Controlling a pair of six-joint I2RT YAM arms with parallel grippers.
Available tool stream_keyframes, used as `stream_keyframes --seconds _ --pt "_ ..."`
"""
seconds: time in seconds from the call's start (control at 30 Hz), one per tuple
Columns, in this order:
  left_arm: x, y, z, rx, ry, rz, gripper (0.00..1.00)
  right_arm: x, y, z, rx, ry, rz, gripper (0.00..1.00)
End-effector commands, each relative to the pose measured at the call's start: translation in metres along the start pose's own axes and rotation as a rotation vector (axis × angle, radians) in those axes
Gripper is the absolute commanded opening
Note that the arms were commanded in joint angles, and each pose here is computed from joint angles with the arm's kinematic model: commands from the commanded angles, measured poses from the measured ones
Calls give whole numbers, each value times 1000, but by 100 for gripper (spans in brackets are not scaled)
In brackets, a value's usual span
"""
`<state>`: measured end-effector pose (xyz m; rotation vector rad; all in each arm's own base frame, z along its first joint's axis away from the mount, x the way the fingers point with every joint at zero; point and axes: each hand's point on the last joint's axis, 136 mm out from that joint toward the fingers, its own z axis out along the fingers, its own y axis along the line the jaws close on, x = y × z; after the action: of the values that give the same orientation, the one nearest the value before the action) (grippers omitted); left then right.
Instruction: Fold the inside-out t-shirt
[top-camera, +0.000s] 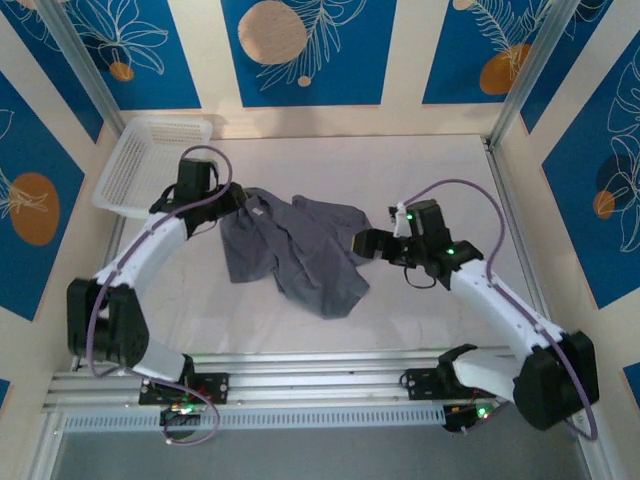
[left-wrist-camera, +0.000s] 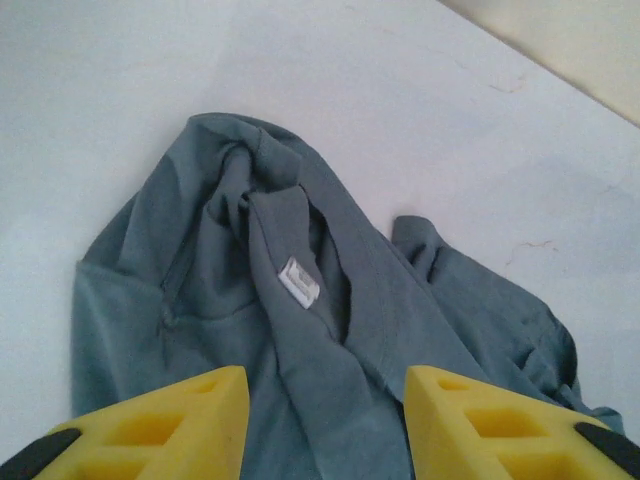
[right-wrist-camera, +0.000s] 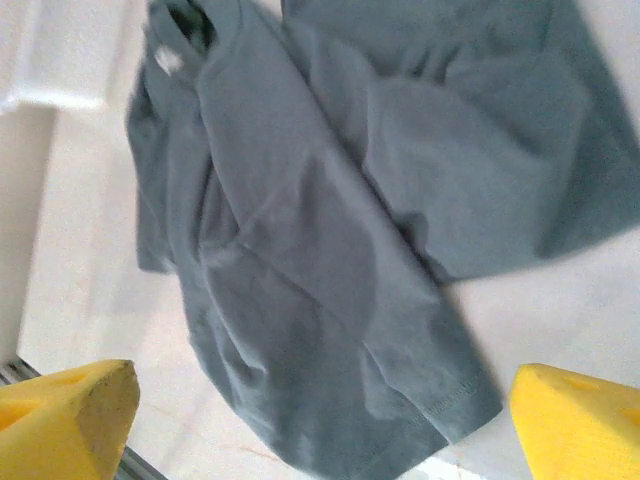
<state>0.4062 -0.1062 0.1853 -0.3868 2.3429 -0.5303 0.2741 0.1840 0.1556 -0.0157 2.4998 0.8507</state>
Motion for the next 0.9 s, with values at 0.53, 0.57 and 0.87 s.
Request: stream_keyframes --seconds 0.53,0.57,0.87 --pt "112 75 80 -115 248 -109 58 77 39 127 -121 305 -105 64" --pt "113 76 82 -114 251 -114 55 78 40 129 -126 310 -103 55" --pt "104 77 67 -92 226 -146 0 52 38 95 -82 171 -146 0"
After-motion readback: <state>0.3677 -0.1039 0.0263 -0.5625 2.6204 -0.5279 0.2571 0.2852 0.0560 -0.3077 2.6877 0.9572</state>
